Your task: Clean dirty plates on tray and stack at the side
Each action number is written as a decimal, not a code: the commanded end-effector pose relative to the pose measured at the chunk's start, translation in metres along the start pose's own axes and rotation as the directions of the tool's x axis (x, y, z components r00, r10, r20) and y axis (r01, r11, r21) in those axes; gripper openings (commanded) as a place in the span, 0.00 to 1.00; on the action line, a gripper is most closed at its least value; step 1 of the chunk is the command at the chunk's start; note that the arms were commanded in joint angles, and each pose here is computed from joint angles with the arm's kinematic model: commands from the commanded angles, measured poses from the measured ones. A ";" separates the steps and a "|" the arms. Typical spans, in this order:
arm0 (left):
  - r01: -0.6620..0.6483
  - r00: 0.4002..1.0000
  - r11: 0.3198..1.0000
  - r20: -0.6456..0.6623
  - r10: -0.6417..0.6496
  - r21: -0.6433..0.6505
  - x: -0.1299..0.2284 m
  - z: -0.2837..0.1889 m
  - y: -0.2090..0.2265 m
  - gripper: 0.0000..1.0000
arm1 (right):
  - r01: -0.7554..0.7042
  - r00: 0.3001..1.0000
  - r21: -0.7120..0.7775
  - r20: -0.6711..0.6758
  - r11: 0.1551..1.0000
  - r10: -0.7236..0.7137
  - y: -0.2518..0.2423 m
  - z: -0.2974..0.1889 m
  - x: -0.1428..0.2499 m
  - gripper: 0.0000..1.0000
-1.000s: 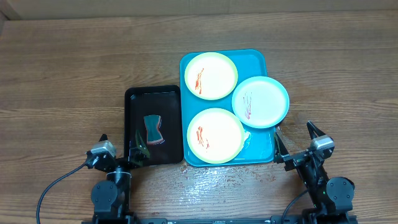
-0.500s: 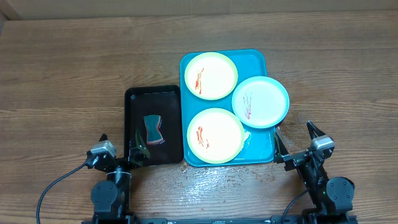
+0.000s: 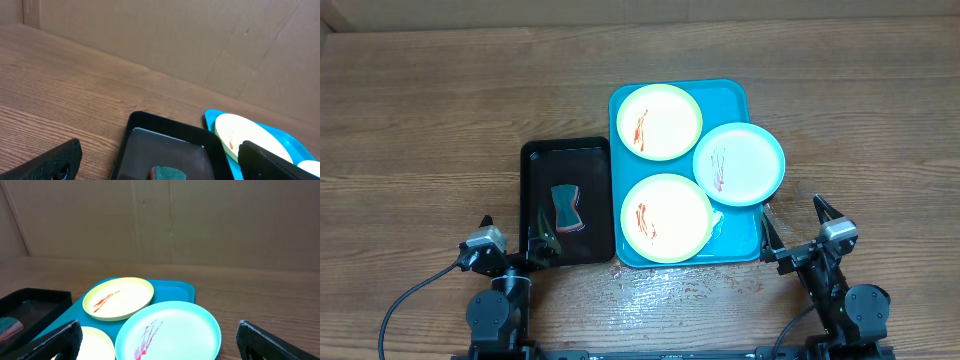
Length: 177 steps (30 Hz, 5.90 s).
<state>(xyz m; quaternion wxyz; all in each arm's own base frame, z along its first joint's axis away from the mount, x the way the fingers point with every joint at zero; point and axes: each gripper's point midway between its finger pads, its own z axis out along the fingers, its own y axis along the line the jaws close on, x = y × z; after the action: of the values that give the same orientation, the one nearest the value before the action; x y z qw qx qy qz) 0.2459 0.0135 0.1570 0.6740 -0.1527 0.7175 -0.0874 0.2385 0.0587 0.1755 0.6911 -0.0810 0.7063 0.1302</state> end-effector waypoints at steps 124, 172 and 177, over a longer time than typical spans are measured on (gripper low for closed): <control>0.018 1.000 1.000 -0.001 -0.018 0.002 0.001 0.000 0.000 1.00 | 0.001 1.000 0.004 0.003 1.000 -0.001 -0.001 0.000 0.002 1.00; 0.020 1.000 0.996 -0.007 -0.019 0.085 0.000 -0.001 -0.015 1.00 | 0.001 1.000 0.003 0.003 1.000 -0.001 -0.001 0.000 0.002 1.00; 0.020 1.000 0.987 -0.011 -0.018 0.157 -0.001 -0.002 -0.027 1.00 | 0.002 1.000 0.000 0.007 1.000 -0.002 0.000 0.000 0.001 1.00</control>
<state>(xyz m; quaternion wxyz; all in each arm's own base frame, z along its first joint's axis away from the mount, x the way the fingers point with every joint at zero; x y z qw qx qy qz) 0.2469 -0.0002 0.1642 0.6799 -0.1256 0.7126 -0.1193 0.2384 0.0587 0.1757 0.6914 -0.0812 0.7059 0.1303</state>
